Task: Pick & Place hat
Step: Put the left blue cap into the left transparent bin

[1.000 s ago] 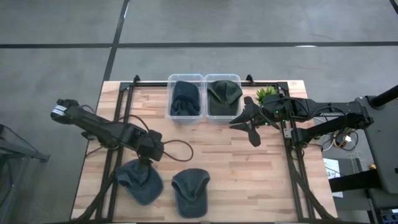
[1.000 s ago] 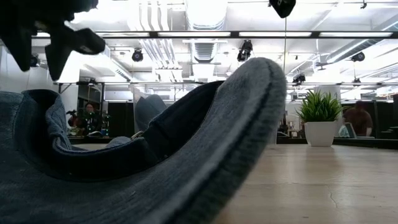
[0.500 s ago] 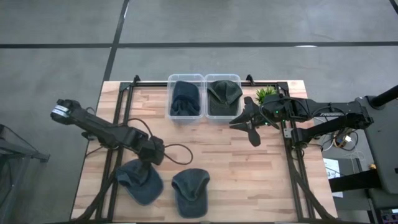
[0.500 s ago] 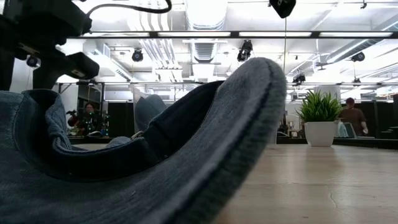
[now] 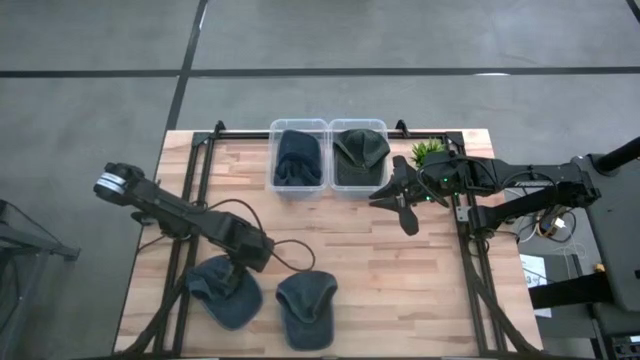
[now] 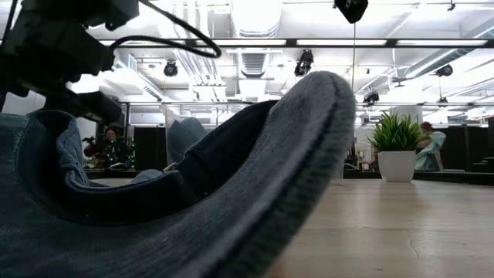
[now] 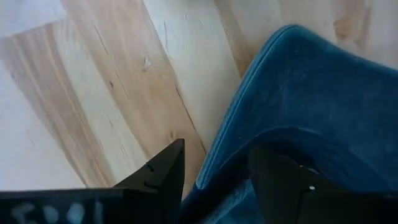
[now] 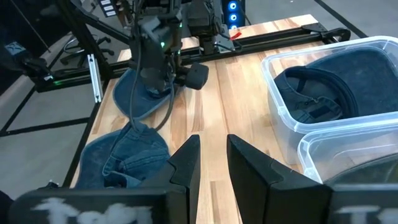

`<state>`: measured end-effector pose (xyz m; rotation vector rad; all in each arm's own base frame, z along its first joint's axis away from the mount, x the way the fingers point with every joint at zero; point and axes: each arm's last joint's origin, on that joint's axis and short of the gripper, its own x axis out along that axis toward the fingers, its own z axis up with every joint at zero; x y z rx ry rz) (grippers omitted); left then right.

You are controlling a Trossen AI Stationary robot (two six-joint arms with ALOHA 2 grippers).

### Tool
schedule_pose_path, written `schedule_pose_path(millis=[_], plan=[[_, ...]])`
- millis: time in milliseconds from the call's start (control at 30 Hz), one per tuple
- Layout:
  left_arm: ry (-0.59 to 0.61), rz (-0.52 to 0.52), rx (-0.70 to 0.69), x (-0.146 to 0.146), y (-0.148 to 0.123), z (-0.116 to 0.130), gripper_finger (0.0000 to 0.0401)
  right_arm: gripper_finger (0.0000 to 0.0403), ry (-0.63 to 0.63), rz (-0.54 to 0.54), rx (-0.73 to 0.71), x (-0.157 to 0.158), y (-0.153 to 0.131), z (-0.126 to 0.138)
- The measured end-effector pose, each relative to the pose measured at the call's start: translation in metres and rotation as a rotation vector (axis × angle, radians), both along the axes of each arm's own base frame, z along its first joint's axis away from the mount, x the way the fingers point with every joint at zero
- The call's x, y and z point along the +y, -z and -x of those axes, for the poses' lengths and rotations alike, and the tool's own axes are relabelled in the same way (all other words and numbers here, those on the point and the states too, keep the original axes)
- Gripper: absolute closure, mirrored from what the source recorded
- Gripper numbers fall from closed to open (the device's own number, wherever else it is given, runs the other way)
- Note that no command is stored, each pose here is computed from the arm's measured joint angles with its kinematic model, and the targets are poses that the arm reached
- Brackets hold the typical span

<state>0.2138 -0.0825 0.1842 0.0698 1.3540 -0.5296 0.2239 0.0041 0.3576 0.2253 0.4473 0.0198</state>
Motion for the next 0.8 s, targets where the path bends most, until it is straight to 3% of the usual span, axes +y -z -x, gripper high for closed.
schedule_pose_path(millis=[800], plan=[[0.065, -0.005, 0.16, -0.005, 0.038, -0.011, 0.0237, 0.033, -0.002, 0.0, 0.0, 0.0, 0.0, 0.0]])
